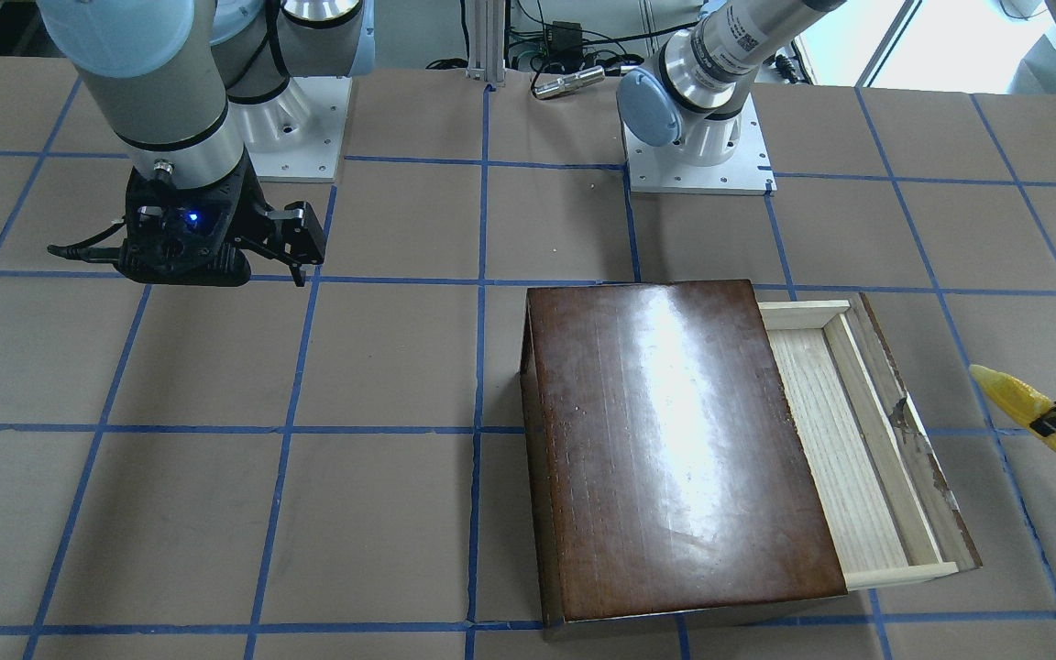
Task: Open drawer and put corn inside
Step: 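Lift the corn with the left gripper and carry it over the drawer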
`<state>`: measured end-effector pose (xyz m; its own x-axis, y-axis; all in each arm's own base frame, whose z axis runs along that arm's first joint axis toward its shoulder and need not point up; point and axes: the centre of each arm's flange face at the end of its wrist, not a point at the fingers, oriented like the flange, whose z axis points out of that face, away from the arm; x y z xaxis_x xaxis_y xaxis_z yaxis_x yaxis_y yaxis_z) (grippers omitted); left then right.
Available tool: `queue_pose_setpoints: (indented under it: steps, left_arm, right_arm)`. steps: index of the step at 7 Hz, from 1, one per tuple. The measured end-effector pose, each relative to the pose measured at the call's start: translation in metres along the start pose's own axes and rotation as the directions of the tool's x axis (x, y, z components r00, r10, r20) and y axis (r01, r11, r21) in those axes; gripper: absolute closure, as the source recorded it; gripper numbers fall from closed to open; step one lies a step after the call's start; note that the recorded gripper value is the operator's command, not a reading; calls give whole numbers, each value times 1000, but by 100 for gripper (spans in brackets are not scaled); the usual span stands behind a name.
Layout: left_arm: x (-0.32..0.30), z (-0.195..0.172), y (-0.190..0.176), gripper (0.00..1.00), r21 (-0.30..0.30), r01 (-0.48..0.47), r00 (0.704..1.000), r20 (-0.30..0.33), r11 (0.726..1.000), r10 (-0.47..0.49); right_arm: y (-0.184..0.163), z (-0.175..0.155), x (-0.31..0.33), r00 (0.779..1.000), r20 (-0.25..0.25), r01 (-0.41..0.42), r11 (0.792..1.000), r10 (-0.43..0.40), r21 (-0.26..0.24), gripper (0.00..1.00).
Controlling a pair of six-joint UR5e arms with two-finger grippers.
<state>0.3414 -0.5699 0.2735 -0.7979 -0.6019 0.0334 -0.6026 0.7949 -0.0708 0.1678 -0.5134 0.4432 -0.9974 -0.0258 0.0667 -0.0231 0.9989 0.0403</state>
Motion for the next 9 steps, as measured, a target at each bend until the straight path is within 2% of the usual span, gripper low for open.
queue_pose_setpoints:
  steps: [2,5,7,9]
  left_arm:
    - [32,-67,-10,100,-30,-118,993,-7,993,117]
    - [107,-150,13,100,-46,-238,971,-18,970,237]
    - [166,-178,44,100,-32,-331,944,-24,943,330]
    - [222,-182,75,100,-35,-420,907,-33,907,419]
  right_arm:
    - [0,0,0,1000,0,0,1000,0,0,0]
    - [0,0,0,1000,2,0,1000,0,0,0]
    - [0,0,0,1000,3,0,1000,0,0,0]
    - [0,1,0,1000,4,0,1000,0,-1,0]
